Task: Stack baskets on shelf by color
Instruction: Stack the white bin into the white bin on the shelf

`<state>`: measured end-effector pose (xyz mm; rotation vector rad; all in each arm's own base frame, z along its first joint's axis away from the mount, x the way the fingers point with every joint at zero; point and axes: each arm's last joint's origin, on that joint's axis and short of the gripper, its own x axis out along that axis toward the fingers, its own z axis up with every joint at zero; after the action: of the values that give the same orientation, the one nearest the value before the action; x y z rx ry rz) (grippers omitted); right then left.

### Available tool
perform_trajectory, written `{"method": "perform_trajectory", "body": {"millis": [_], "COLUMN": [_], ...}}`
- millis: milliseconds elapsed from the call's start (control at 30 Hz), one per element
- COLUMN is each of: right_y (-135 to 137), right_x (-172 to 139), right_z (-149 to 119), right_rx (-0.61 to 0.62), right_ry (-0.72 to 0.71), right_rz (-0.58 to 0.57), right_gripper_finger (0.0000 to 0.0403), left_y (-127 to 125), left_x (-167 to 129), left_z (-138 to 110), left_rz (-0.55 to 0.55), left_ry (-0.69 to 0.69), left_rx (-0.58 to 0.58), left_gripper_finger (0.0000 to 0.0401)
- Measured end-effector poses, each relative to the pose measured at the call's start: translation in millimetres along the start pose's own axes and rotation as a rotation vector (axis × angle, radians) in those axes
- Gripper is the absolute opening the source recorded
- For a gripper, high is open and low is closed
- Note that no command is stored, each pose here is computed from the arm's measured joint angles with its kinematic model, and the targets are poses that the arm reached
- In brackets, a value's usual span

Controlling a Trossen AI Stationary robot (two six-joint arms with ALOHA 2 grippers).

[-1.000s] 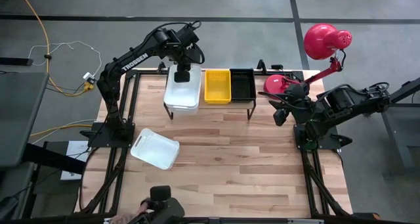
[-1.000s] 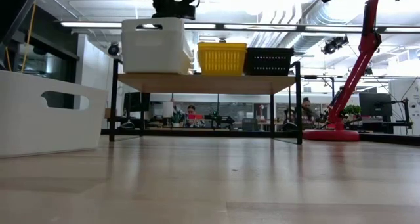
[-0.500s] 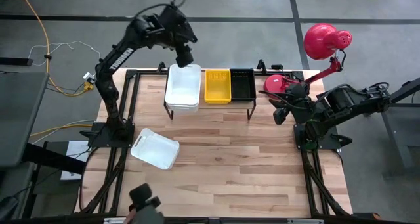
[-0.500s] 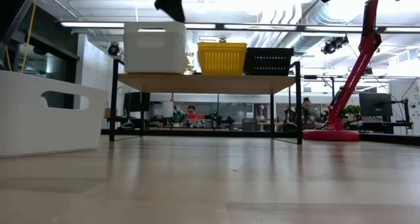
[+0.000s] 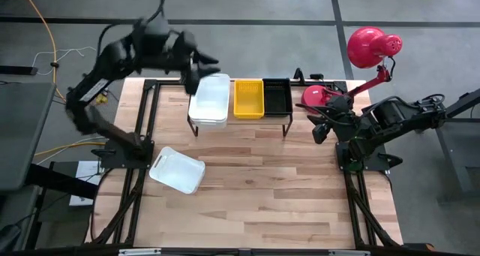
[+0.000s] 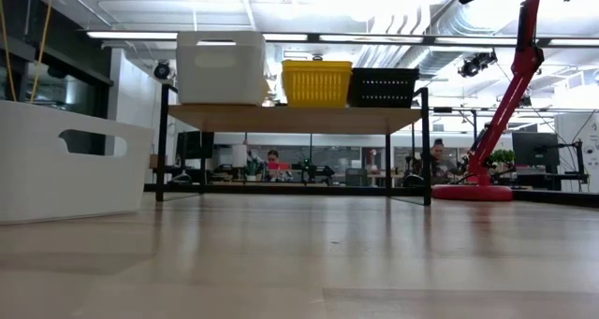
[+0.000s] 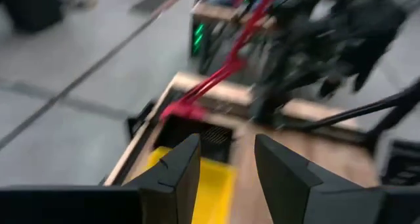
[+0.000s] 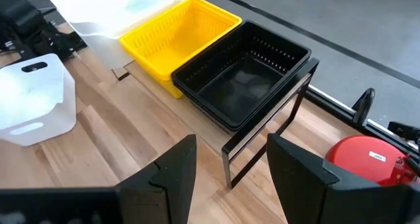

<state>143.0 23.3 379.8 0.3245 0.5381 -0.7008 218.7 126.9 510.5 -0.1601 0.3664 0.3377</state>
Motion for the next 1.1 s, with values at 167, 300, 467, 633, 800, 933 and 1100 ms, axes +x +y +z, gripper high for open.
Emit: {"method": "perform_trajectory", "body": {"millis": [167,300,467,633,800,933,1100], "right_y": [-0.3,-0.3,0.0,0.5,-0.1,-0.4,-1.9], "right_x": [0.0,0.0,0.0,0.0,0.0,0.0,0.0], "right_z": [0.3,0.3,-0.1,-0.6,-1.1,-1.4,-2.7], "right_rx": [-0.002,-0.002,-0.003,0.008,0.04,0.041,0.016], "right_ry": [-0.009,-0.009,0.003,0.021,0.026,0.027,0.038], "right_rz": [-0.009,-0.009,0.002,0.018,0.013,0.01,-0.003], "right_gripper_finger": [0.0172,0.0172,0.0172,0.0172,0.0172,0.0172,0.0172], "left_y": [-44.3,-72.8,-98.2,-122.7,-149.4,-165.9,-184.5], "left_x": [-14.7,-23.6,-26.1,-33.4,-37.9,-41.2,-40.9], "left_z": [-31.3,-74.7,-131.2,-162.6,-190.1,-221.1,-251.2], "left_rz": [-0.175,-0.35,-0.446,-0.46,-0.533,-0.523,-0.399], "left_ry": [-0.204,-0.285,-0.092,0.147,0.36,0.621,0.801], "left_rx": [0.025,-0.013,-0.08,-0.003,0.152,0.302,0.439], "left_gripper_finger": [0.0131,0.0131,0.0131,0.0131,0.0131,0.0131,0.0139]}}
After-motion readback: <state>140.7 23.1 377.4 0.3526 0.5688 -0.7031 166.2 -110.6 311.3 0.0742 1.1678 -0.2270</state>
